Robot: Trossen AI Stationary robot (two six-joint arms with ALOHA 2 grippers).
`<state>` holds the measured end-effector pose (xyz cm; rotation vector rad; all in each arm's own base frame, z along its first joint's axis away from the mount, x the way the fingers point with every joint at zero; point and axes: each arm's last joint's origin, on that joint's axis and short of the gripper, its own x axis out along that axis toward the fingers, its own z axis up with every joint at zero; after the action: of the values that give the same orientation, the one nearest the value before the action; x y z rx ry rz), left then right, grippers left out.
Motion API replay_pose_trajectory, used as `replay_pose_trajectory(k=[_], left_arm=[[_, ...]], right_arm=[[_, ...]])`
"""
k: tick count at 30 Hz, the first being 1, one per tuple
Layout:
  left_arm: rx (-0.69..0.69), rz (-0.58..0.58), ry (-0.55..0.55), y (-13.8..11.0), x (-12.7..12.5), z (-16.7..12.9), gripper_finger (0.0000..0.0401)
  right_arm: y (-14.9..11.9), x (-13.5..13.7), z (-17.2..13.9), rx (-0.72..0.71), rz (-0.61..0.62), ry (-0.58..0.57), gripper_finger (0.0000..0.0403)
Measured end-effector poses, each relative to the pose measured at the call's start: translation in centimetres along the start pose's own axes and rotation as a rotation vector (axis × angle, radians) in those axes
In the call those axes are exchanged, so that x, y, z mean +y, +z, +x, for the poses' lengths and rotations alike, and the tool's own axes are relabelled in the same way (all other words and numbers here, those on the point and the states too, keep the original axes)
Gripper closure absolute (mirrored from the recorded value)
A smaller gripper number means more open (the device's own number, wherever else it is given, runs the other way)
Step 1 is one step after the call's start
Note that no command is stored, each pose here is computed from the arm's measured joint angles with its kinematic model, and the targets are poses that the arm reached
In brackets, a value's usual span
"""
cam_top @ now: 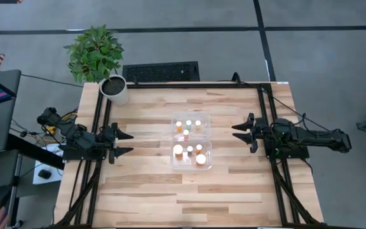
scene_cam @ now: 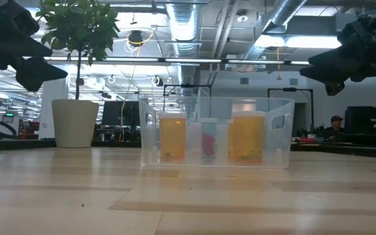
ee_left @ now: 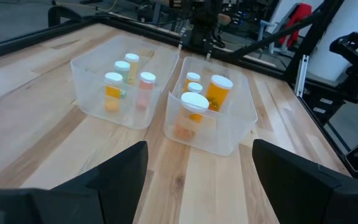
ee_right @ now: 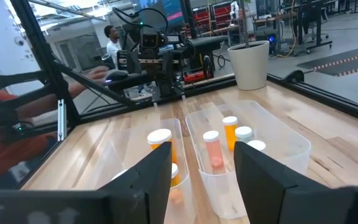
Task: Pick and place medicine bottles into bin by pill shape (circle, oval)
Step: Return to Home Position
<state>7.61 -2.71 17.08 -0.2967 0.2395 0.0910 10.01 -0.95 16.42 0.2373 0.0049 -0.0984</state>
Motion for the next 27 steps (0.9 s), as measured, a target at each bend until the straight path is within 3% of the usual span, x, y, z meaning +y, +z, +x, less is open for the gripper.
replay_pose_trajectory(k=[27], left_arm=[[0.000, 0.000, 0.000, 0.00, 0.00, 0.00, 0.0118]], right_arm=[[0.00, 0.00, 0.00, 0.000, 0.000, 0.000, 0.0218]])
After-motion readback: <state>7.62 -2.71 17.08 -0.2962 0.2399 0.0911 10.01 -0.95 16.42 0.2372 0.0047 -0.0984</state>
